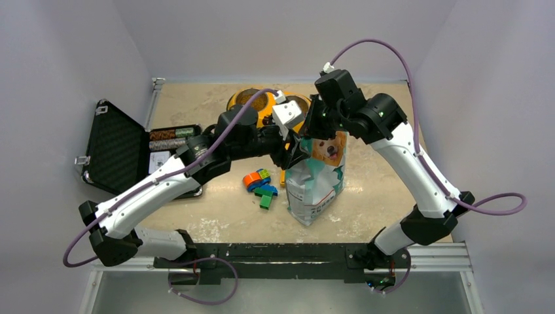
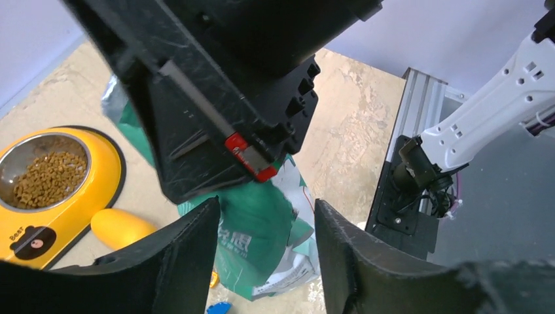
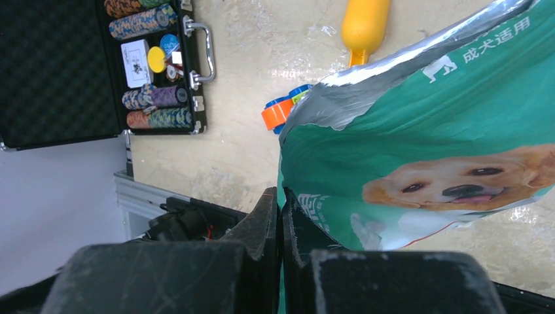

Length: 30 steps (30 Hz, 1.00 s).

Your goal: Serve the pet food

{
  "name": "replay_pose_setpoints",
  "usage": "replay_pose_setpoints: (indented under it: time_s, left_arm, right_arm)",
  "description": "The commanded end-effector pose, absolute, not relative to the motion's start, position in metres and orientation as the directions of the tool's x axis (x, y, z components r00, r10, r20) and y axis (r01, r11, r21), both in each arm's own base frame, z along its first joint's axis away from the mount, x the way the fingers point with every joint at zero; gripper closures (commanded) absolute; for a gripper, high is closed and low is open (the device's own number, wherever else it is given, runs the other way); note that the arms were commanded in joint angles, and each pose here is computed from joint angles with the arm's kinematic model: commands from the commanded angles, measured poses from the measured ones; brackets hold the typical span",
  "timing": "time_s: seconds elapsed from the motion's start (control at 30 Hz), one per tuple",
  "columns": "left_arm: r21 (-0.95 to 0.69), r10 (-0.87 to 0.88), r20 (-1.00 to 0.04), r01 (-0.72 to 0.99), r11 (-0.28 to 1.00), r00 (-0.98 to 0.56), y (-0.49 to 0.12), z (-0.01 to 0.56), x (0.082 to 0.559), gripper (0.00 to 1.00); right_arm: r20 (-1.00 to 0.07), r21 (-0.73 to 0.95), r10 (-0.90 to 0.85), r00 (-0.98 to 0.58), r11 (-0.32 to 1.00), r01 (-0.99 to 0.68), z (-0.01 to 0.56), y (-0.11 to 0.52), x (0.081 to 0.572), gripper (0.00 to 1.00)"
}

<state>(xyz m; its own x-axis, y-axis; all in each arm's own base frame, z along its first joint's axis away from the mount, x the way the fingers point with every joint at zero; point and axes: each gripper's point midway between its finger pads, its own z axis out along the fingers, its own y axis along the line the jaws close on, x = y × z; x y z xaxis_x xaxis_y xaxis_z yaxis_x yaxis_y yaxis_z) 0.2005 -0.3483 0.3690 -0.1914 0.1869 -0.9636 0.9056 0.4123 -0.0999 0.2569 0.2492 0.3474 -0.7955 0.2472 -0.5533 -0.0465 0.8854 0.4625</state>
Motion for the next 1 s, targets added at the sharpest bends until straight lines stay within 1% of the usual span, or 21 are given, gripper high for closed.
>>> replay_pose_setpoints:
  time_s: [0.0, 0.07, 0.13, 0.23, 0.27, 0.3, 0.33, 0.43, 0.47, 0.5, 0.6, 0.67, 0.7, 0.8, 0.87, 0.97]
  left_arm:
    - [-0.03, 0.144, -0.986, 0.937, 0.347, -0.085, -0.364, 0.397, 0.198, 0.45]
    - [-0.014, 0.159, -0.984, 0.934, 0.357, -0.075, -0.368, 0.393, 0.199, 0.52]
    - [0.003, 0.171, -0.983, 0.926, 0.376, -0.066, -0.369, 0.39, 0.204, 0.62]
    - [0.008, 0.158, -0.985, 0.892, 0.451, -0.072, -0.366, 0.39, 0.217, 0.75]
    - [0.015, 0.157, -0.985, 0.881, 0.473, -0.068, -0.365, 0.39, 0.221, 0.84]
    - [0.014, 0.151, -0.986, 0.872, 0.489, -0.069, -0.363, 0.391, 0.224, 0.96]
    - [0.024, 0.153, -0.987, 0.872, 0.488, -0.058, -0.363, 0.392, 0.224, 1.0]
    - [0.028, 0.136, -0.99, 0.885, 0.466, -0.04, -0.361, 0.399, 0.218, 1.0]
    - [0.053, 0.137, -0.991, 0.888, 0.456, -0.012, -0.358, 0.402, 0.216, 1.0]
    - [0.052, 0.13, -0.991, 0.891, 0.452, -0.008, -0.357, 0.405, 0.214, 1.0]
    - [0.043, 0.096, -0.995, 0.903, 0.428, 0.001, -0.352, 0.416, 0.204, 1.0]
    - [-0.001, 0.063, -0.998, 0.916, 0.402, -0.029, -0.351, 0.421, 0.194, 1.0]
    - [-0.011, 0.053, -0.998, 0.923, 0.384, -0.035, -0.35, 0.422, 0.189, 1.0]
    - [-0.046, 0.031, -0.998, 0.945, 0.323, -0.059, -0.348, 0.424, 0.172, 1.0]
    - [-0.064, 0.015, -0.997, 0.951, 0.301, -0.072, -0.344, 0.424, 0.164, 1.0]
    - [-0.08, 0.004, -0.996, 0.958, 0.277, -0.085, -0.339, 0.421, 0.155, 1.0]
  right_arm:
    - [-0.624, 0.641, 0.418, -0.66, 0.757, -0.126, 0.426, 0.255, 0.266, 1.0]
    - [-0.633, 0.648, 0.409, -0.657, 0.744, -0.162, 0.431, 0.259, 0.264, 1.0]
    - [-0.627, 0.65, 0.396, -0.671, 0.74, -0.171, 0.431, 0.261, 0.261, 1.0]
    - [-0.626, 0.642, 0.383, -0.679, 0.748, -0.17, 0.428, 0.258, 0.256, 0.99]
    - [-0.629, 0.638, 0.377, -0.68, 0.75, -0.175, 0.428, 0.256, 0.255, 0.97]
    - [-0.638, 0.631, 0.366, -0.678, 0.753, -0.187, 0.428, 0.255, 0.253, 0.92]
    - [-0.653, 0.616, 0.349, -0.672, 0.761, -0.204, 0.428, 0.252, 0.251, 0.84]
    - [-0.715, 0.553, 0.311, -0.626, 0.8, -0.234, 0.438, 0.233, 0.248, 0.49]
    - [-0.736, 0.534, 0.312, -0.601, 0.813, -0.232, 0.443, 0.224, 0.247, 0.42]
    - [-0.752, 0.514, 0.311, -0.581, 0.829, -0.221, 0.445, 0.215, 0.247, 0.37]
    - [-0.784, 0.471, 0.33, -0.526, 0.868, -0.157, 0.446, 0.186, 0.249, 0.31]
    - [-0.809, 0.443, 0.32, -0.493, 0.883, -0.153, 0.446, 0.173, 0.248, 0.28]
    - [-0.825, 0.428, 0.298, -0.48, 0.885, -0.186, 0.447, 0.172, 0.247, 0.25]
    - [-0.871, 0.395, 0.232, -0.434, 0.855, -0.336, 0.458, 0.176, 0.239, 0.22]
    - [-0.901, 0.349, 0.181, -0.394, 0.841, -0.413, 0.461, 0.175, 0.24, 0.21]
    - [-0.912, 0.33, 0.133, -0.388, 0.8, -0.502, 0.456, 0.174, 0.241, 0.2]
